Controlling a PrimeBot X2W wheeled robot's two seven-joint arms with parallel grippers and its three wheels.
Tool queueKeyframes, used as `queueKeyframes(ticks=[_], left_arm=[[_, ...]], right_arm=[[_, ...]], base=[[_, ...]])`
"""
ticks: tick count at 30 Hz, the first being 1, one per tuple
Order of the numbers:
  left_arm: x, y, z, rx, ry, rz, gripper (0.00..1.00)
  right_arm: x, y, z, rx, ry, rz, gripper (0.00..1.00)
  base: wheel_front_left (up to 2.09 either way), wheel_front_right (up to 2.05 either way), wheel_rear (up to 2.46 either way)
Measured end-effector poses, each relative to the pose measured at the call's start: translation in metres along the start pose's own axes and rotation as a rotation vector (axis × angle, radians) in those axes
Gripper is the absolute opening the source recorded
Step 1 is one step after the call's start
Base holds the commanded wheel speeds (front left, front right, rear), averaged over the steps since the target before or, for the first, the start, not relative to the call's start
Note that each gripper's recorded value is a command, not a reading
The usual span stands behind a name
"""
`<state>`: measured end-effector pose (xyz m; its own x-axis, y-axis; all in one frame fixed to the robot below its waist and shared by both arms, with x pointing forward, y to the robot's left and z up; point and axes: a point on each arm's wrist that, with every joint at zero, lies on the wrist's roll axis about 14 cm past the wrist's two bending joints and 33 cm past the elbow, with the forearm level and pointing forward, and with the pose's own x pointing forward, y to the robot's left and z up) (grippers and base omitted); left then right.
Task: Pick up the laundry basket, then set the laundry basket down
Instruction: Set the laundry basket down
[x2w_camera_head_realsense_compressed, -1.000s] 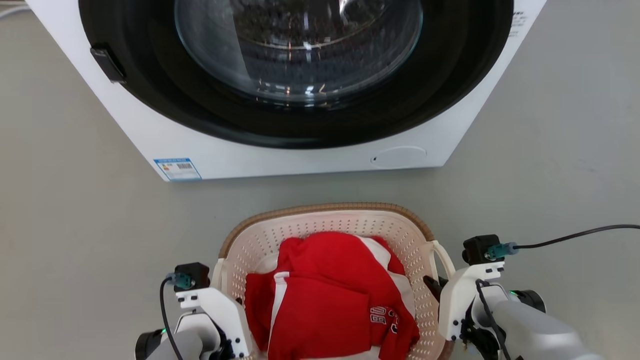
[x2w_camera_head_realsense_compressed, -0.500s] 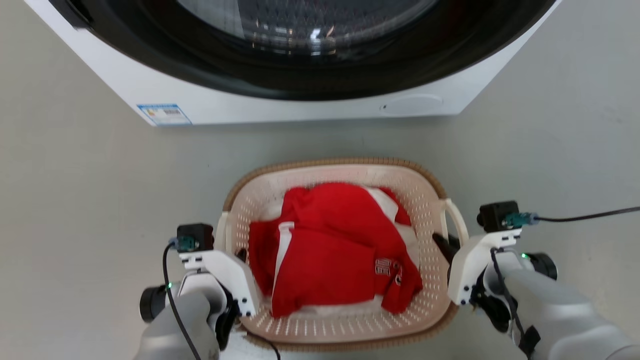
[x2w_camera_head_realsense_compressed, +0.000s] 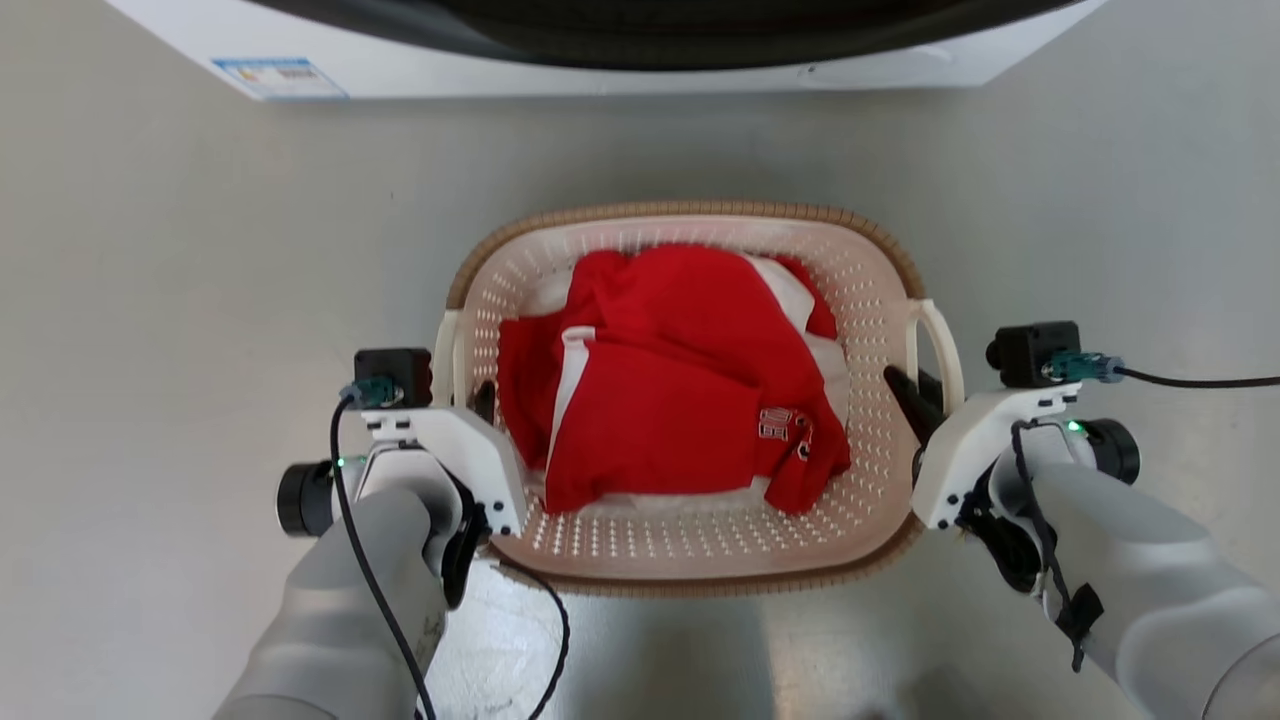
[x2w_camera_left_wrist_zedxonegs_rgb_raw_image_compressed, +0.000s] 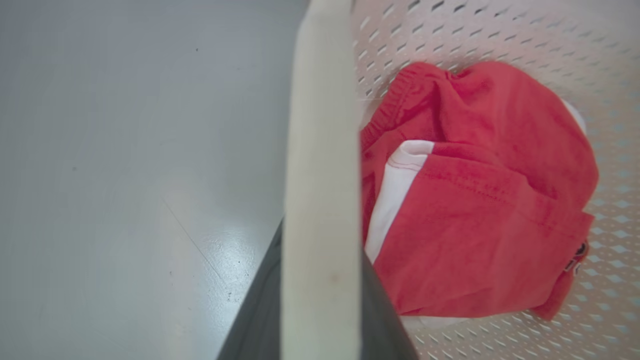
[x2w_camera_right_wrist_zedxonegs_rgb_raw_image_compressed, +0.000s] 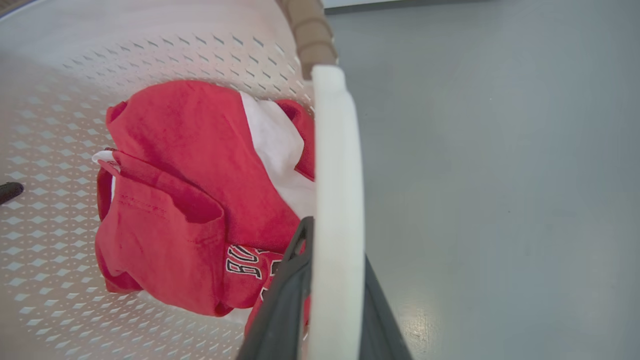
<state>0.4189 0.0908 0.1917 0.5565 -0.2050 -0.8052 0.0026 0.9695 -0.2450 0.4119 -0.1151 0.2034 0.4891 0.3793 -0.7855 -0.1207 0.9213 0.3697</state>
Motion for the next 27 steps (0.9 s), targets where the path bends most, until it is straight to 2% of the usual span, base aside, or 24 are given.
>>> queueKeyframes(ticks=[10,27], left_arm=[[0.025,0.008,-0.011,0.003,0.018,0.022,0.0],[0.059,0.013,-0.016,-0.024,0.0,0.036,0.0]], right_arm=[[0.027,-0.011,-0.019,0.007,0.038,0.006,0.0],[0.064,-0.033,-0.008,0.028,-0.014,-0.012,0.0]], base=[[0.0,0.0,0.0],[0.0,0.0,0.0]])
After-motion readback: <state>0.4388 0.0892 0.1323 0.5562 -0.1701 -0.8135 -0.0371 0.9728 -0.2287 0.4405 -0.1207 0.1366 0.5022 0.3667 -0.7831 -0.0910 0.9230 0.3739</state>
